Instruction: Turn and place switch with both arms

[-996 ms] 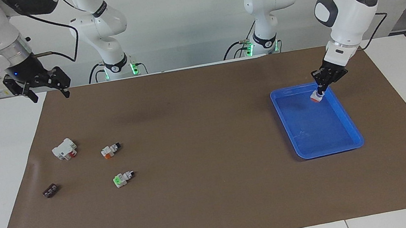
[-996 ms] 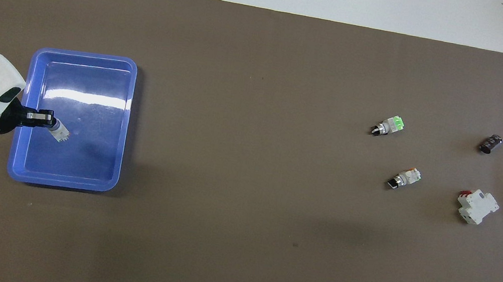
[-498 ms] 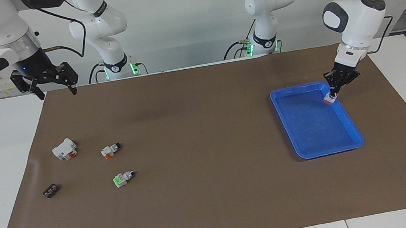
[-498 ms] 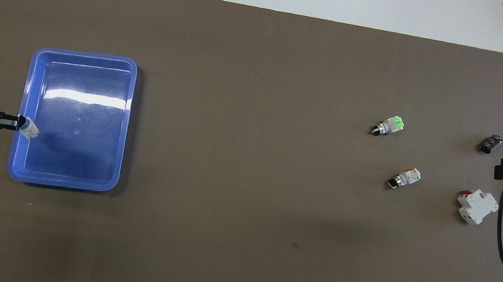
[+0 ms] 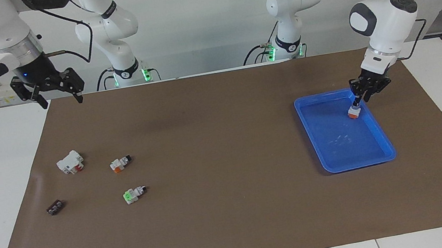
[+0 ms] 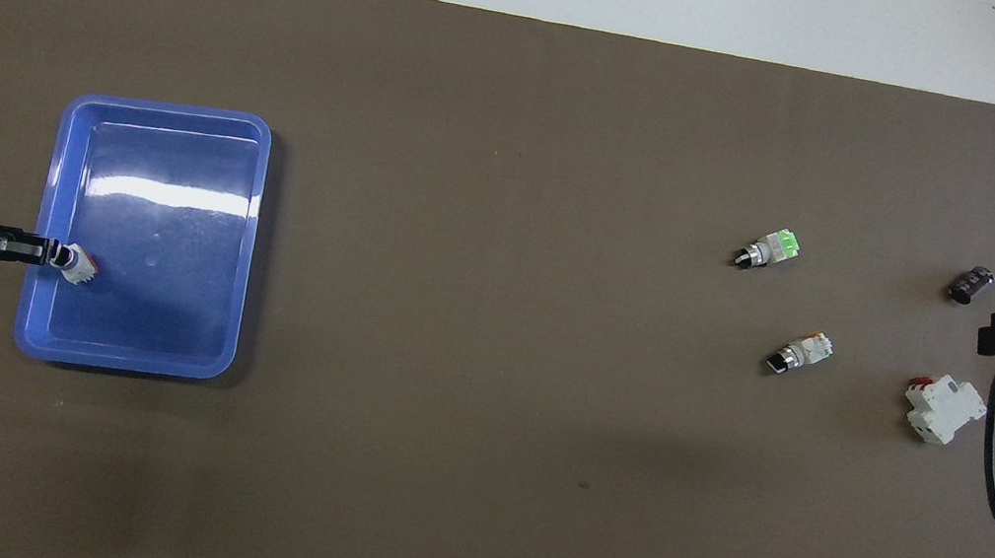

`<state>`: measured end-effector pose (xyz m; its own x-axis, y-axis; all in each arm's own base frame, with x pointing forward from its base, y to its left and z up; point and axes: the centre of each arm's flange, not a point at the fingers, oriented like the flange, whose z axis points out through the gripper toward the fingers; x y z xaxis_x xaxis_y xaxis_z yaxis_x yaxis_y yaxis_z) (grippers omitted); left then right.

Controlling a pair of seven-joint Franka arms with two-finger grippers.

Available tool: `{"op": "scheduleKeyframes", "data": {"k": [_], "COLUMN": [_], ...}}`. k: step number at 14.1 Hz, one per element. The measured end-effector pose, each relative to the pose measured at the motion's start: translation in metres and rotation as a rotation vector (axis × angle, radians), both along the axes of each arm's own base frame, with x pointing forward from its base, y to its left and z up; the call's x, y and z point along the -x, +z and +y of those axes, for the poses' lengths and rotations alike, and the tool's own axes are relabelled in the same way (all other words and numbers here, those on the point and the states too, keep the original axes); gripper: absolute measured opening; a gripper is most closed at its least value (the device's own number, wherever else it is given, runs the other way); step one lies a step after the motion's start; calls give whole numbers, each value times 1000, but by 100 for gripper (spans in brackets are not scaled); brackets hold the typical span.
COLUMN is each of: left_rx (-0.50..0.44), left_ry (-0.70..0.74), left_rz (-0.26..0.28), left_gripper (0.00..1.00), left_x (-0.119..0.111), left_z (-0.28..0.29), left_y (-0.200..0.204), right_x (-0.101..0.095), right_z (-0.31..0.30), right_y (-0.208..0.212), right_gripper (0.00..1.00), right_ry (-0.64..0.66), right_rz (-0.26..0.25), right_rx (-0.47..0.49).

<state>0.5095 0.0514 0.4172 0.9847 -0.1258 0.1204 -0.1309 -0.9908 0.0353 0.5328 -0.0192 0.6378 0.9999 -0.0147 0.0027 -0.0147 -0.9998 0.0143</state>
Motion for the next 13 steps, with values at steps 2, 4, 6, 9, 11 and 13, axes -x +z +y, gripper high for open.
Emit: {"op": "scheduleKeyframes", "data": {"k": [2,4,6,9,11,13], "left_rx": [8,17,-1,-48,-55,-57], "left_ry": [-26,-53,-92,-103,-102,-103], "left_rz": [32,65,101,144,172,206], "left_gripper": [63,63,63,63,62,62], "left_x": [-15,-30,-45,-60,-66,-68], "left_z": [-9,-19,-38,-90,-121,-129], "left_y": [23,48,70,97,114,134], "right_x": [0,0,0,0,0,0], "right_z": [0,0,0,0,0,0], "right_y": [0,0,0,0,0,0], "right_gripper": [100,100,100,100,100,100], "right_ry": [0,0,0,0,0,0], "right_rz": [0,0,-1,-1,-1,-1], "right_rx": [0,0,0,0,0,0]}}
